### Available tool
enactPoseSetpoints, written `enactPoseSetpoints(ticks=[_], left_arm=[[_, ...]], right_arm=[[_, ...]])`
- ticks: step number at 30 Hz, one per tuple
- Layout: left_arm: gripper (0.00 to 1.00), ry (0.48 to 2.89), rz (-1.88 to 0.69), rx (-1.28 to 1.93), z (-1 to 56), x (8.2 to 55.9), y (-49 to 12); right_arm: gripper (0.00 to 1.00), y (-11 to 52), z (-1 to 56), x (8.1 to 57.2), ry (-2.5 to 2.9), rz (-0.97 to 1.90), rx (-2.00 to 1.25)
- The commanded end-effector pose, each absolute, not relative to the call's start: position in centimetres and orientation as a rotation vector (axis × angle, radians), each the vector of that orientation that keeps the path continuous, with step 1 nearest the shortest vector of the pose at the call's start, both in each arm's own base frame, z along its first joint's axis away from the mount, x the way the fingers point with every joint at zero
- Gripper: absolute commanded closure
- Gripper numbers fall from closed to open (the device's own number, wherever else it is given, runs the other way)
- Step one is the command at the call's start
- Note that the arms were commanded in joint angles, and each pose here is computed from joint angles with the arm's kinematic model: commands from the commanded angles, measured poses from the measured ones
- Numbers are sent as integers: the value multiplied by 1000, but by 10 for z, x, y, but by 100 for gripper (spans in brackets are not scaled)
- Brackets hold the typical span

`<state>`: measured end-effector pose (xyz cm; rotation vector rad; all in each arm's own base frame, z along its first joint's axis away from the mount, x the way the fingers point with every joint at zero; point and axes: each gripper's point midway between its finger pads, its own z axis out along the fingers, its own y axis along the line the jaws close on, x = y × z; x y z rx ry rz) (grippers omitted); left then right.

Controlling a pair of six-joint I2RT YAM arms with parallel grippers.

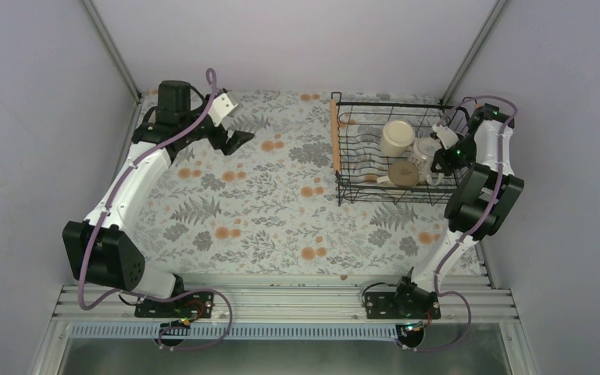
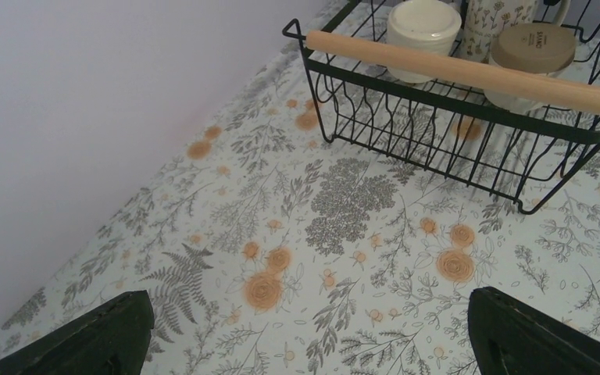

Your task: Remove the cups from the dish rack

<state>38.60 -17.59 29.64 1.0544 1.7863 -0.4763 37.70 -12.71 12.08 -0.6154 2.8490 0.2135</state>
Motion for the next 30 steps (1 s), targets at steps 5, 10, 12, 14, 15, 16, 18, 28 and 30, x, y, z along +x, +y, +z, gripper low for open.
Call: enactPoseSetpoints(ticks=[5,10,12,14,15,16,18,28,30], left_arm=[[0,1641,-547,976,346,378,-186],[0,1452,-644,928,388,371,-202],[0,1399,-707,919,398,370,-209],[0,1366,-777,916,403,371,-218],[0,1359,-809,919,403,372,-224],[0,1351,-840,925,406,373,-230],[0,1358,-910,941,403,375,-242],[0,1193,-1303,933,400,365,-265],[0,1141,-1368,916,405,366,-266]], right_arm=[[96,-107,222,402,2551,158,-655],[96,-85,267,414,2382,188,-702],[96,-73,290,421,2296,234,-706],[97,-62,305,425,2241,273,-714],[97,-56,308,427,2226,286,-722],[97,-49,311,428,2216,300,-732],[97,-35,317,430,2190,330,-751],[97,43,390,433,1882,658,-836],[97,55,405,429,1789,767,-850]])
